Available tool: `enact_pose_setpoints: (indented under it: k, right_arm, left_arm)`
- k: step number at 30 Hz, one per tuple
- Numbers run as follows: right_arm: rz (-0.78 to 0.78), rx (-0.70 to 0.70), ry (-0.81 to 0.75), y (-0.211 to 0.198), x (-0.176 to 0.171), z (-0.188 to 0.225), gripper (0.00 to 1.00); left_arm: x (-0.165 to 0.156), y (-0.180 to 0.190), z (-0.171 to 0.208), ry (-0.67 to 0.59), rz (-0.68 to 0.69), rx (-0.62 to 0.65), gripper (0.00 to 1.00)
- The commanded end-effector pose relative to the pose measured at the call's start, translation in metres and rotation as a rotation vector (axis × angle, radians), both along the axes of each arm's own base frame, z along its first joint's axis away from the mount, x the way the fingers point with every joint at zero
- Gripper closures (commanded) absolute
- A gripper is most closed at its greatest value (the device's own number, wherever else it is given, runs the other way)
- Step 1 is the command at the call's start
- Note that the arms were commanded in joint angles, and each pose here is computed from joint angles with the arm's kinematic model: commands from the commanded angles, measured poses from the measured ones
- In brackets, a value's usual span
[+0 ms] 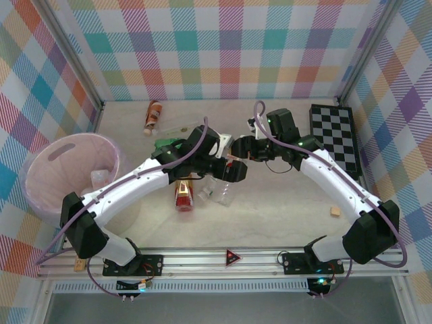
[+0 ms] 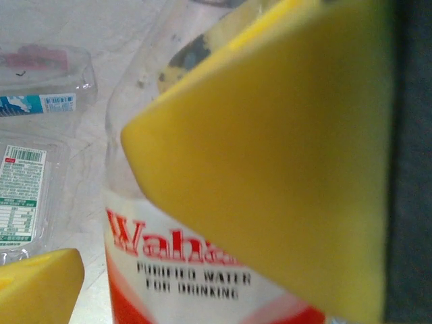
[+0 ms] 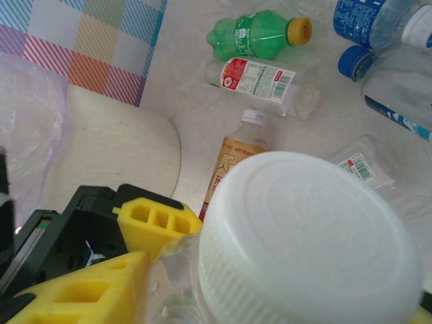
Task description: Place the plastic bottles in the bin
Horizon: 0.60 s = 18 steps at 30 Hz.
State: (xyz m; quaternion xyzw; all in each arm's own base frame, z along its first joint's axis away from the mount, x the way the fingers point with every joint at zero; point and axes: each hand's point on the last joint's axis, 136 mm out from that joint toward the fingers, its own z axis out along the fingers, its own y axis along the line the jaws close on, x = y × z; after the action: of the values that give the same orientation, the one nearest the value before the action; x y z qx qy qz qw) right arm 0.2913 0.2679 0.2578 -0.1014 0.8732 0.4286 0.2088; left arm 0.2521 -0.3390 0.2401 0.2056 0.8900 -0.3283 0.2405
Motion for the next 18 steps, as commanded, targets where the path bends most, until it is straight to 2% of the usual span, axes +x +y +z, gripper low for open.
enact_pose_setpoints:
  k: [1,3,6,10,16,18]
  right_arm:
    - [0.033,0.061,-0.078,0.003,0.000,0.030,0.52]
    - [0.024,0.062,-0.079,0.002,0.002,0.029,0.51]
    - [0.009,0.064,-0.078,0.000,0.005,0.029,0.50]
    - [-0.017,0.070,-0.066,-0.003,0.009,0.029,0.44]
    - [-0.093,0.066,-0.001,-0.020,0.015,0.027,0.23]
    - [-0.123,0.057,0.017,-0.029,0.015,0.027,0.19]
  left_arm:
    - [-0.004,-0.012,0.002,-0.001,-0.019,-0.035,0.18]
    - [-0.004,-0.012,0.003,-0.004,-0.019,-0.038,0.31]
    - [-0.004,-0.013,0.003,-0.002,-0.016,-0.036,0.39]
    - [-0.002,-0.013,0.002,-0.001,-0.011,-0.034,0.43]
    - [0.001,-0.012,-0.004,-0.002,0.003,-0.014,0.46]
    - [0.003,-0.012,-0.006,-0.003,0.007,-0.006,0.46]
